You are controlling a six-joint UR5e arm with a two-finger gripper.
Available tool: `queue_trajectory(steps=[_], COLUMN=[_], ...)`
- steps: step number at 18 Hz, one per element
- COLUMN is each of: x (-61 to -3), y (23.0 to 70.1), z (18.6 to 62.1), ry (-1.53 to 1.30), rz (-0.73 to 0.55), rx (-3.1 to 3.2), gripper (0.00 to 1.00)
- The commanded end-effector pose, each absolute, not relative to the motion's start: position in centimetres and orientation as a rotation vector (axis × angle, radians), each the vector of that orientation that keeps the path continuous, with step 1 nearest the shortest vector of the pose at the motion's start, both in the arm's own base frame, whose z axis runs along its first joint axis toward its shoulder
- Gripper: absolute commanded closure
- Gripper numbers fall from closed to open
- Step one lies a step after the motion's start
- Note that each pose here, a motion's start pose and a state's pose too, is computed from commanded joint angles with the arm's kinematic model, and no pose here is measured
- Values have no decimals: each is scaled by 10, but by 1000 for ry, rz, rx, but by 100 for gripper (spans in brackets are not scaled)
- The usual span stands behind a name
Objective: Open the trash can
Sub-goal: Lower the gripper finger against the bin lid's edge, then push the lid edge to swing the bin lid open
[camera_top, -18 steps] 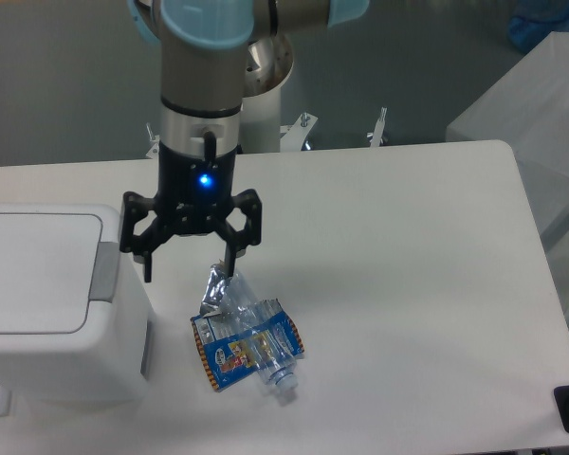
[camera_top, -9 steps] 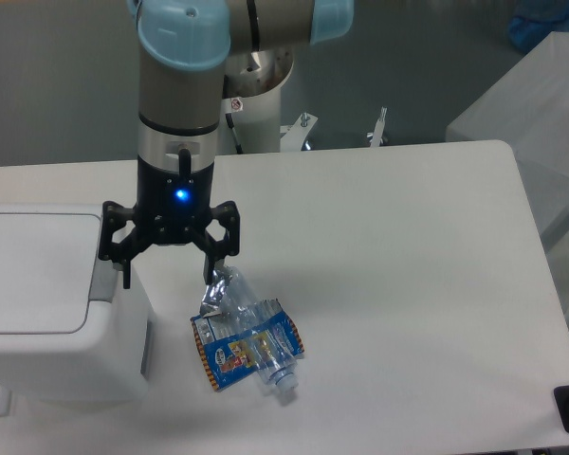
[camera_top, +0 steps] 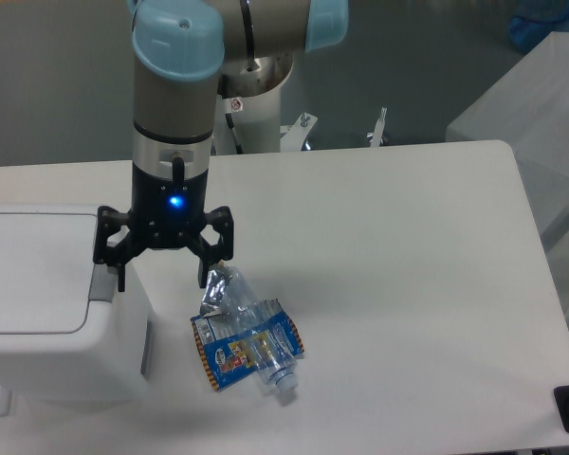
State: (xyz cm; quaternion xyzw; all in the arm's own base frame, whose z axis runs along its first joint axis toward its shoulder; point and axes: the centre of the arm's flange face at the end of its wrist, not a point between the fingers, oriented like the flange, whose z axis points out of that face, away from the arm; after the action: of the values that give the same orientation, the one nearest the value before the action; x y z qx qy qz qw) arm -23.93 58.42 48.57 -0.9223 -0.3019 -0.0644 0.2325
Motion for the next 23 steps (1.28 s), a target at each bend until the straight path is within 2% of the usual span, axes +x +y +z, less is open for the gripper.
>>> queue_trajectory(steps=[23], x=[-231], y=[591], z=[479], ry=[-815], rz=[-188], rx=[-2550], gripper=[0])
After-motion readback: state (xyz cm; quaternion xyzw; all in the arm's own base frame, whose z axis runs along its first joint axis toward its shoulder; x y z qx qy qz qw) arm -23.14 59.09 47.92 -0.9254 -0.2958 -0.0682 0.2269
